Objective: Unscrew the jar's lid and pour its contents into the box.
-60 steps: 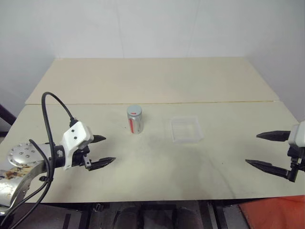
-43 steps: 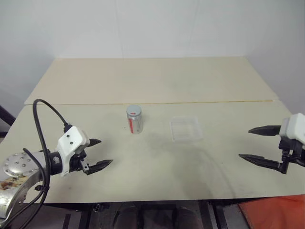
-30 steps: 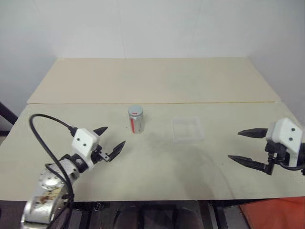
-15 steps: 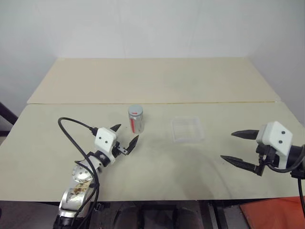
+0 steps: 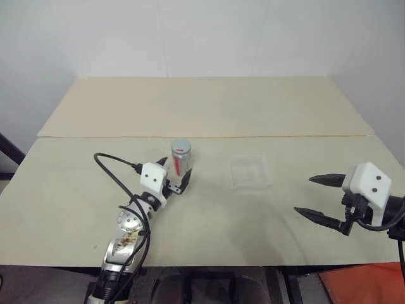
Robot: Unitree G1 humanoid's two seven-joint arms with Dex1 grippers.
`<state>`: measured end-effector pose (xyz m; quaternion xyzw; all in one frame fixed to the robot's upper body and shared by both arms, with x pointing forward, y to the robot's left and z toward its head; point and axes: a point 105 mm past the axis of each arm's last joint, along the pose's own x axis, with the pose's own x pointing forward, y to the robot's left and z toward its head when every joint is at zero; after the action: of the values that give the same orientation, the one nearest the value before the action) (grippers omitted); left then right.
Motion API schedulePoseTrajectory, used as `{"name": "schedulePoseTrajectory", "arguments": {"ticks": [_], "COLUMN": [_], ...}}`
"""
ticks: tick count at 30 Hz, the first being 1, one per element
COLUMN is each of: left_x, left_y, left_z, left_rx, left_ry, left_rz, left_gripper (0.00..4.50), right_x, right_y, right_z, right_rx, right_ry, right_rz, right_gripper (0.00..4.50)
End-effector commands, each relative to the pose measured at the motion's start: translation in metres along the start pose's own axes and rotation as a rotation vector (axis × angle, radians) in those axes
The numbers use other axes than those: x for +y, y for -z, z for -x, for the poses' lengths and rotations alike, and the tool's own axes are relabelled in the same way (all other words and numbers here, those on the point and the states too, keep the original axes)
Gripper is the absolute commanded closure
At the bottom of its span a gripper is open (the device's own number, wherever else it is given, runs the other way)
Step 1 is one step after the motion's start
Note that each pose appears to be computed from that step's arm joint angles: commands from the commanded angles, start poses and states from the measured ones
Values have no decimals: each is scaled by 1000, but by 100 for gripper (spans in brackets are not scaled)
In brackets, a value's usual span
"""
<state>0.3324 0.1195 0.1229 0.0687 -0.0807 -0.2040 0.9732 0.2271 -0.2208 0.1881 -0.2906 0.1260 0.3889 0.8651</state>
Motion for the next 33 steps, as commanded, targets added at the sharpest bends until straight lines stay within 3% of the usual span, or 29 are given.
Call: {"name": "schedulePoseTrajectory", "arguments": {"ticks": [1,21,24,30,33], "left_x": [0,-2,-4,-5,-4], "left_y": [-11,-3,-5,-2,-1], "left_z": [-11,-34,-36,-38,-37], "left_rx": [-61,-88,-100,-98,-101], "left_ry": [-14,-50,-38,-23,-21], "left_rz": [13,43,44,29,30], "left_gripper": [1,1,64,262,264], "right_x": [-4,-6,-7,-7,-8], "right_y": [-8,-9,-8,-6,-7], "right_z": [5,11,12,12,13], "right_rx": [-15,-26,-25,-22,-22], "right_ry": [47,98,106,115,125], "right_rz": [39,40,41,44,48], "right_gripper": [0,0,0,0,0]}}
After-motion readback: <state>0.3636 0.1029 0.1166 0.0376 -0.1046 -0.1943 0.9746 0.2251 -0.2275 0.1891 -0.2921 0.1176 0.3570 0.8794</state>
